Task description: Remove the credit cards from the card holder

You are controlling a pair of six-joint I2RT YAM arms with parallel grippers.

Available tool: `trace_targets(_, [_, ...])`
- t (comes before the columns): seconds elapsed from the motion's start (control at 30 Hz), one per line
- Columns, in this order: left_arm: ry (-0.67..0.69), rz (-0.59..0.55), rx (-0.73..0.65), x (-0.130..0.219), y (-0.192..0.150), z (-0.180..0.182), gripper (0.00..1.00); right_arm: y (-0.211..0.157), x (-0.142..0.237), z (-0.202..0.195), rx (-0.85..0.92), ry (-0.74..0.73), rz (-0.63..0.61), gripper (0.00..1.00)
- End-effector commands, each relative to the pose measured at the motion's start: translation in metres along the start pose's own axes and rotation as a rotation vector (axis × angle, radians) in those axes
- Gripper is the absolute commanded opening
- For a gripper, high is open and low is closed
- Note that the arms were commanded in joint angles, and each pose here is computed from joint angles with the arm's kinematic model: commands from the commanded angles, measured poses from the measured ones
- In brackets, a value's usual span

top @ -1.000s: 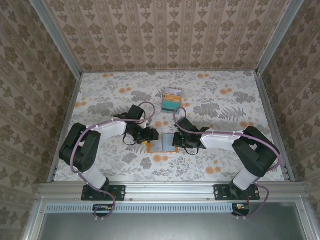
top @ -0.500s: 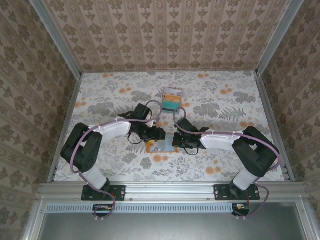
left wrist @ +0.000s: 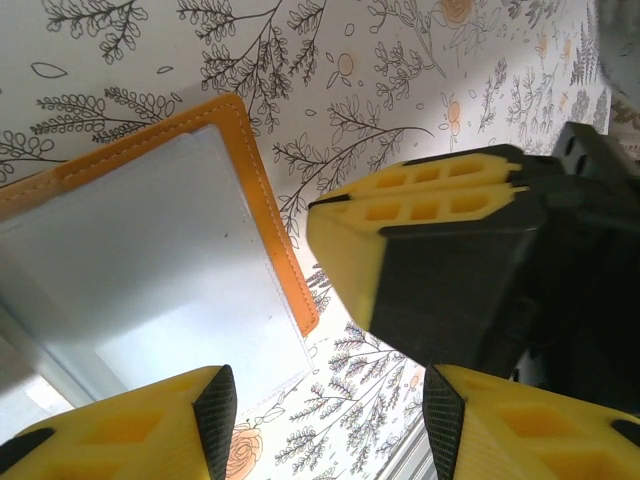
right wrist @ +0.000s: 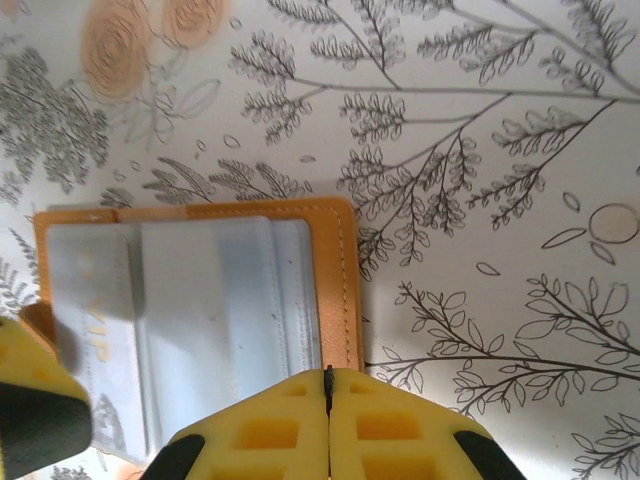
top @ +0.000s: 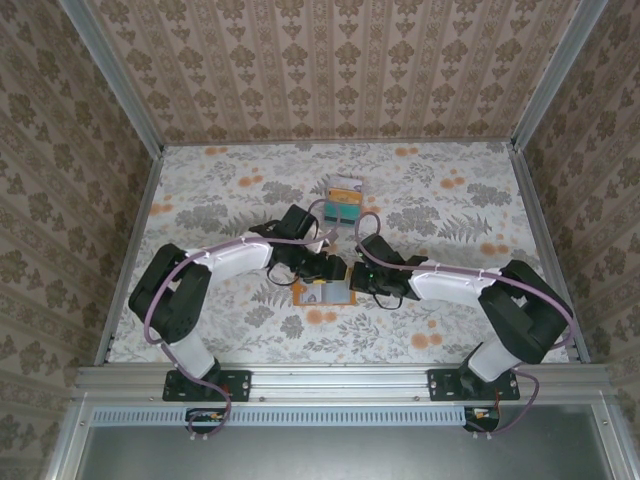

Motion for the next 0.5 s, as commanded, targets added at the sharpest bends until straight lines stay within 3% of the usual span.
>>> trace_targets(0.0, [-0.013,-0.046,-0.019,0.018,0.005,-0.005,0.56,0.003,0.007,-0.001,-0.012,-0.005,-0.021,0.09])
trace_targets(0.17, [0.023,-0.127,0.047,0.047,0.005,0.02,0.49,0.01,0.011,0.015,0.003,0.062,-0.028,0.12])
trace_targets(0.33, [0.141,-0.16,0.167,0.06,-0.001,0.065,0.23,0.015,0.011,0.04,0.041,0.136,-0.02,0.13])
trace_targets(0.47, [0.158,-0.133,0.208,0.052,-0.005,0.081,0.15,0.014,0.006,0.06,0.077,0.183,0.011,0.13])
Point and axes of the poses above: each hand's point on the last joint's axis, 136 mm out from that joint toward the fingers, its own x axis back along the fingers, its own z axis along the line the jaws close on, y = z × x, the point moved 6 cm from there along x, back along the fingers, and after that the axes turned 4 degrees about x, right-handed, at the moved point
